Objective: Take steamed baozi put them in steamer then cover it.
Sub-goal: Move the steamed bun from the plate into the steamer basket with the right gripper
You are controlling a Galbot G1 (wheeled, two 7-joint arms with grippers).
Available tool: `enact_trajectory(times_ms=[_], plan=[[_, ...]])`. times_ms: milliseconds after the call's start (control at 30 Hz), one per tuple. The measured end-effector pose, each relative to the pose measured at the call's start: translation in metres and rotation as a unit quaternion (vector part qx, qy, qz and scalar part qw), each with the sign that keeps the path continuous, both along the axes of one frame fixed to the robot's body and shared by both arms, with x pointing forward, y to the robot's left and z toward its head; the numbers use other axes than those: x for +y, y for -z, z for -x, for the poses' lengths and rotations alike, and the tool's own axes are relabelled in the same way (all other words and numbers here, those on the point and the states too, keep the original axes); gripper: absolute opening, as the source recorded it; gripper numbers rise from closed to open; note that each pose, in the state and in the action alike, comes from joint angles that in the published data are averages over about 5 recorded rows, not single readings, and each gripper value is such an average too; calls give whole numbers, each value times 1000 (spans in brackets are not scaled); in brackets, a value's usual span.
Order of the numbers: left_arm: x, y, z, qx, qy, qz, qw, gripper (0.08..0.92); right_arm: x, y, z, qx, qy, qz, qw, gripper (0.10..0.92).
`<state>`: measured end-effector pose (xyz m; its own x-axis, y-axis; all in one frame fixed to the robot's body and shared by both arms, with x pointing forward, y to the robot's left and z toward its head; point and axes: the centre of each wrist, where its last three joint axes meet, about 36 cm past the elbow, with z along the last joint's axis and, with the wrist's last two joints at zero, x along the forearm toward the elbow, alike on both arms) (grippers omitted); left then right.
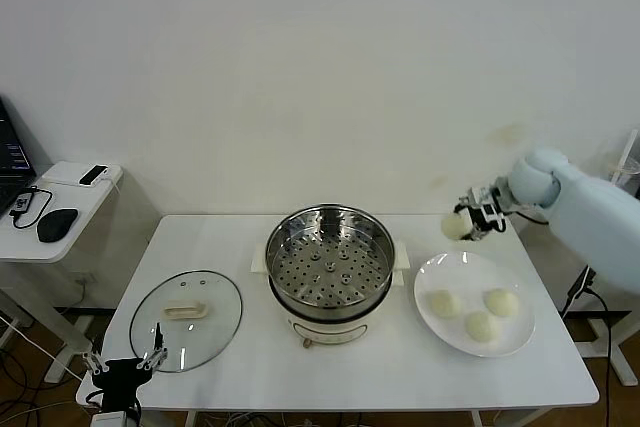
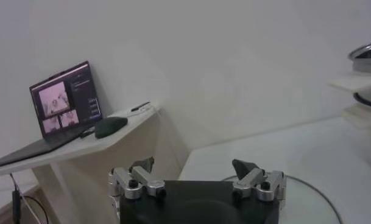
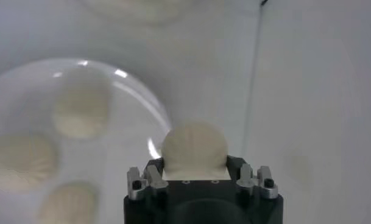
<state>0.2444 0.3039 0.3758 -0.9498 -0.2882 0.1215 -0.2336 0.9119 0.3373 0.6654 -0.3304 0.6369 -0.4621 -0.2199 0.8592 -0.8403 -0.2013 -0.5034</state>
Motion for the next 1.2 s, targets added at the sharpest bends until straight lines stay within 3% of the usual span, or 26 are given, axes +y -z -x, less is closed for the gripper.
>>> enact_trajectory(times_ms=[433,833,1200], plan=[[11,-5,-4,-5,-6,-2,1000,823,99,-33,-14,-23,-124,-23,992,636],[20,-6,-1,-6,-22,-2,1000,823,192,2,-20,-18,-274,31,961,636],[24,-8,0,-8,-31,-4,999,823,236,44,-26,-22,-381,97,919,636]])
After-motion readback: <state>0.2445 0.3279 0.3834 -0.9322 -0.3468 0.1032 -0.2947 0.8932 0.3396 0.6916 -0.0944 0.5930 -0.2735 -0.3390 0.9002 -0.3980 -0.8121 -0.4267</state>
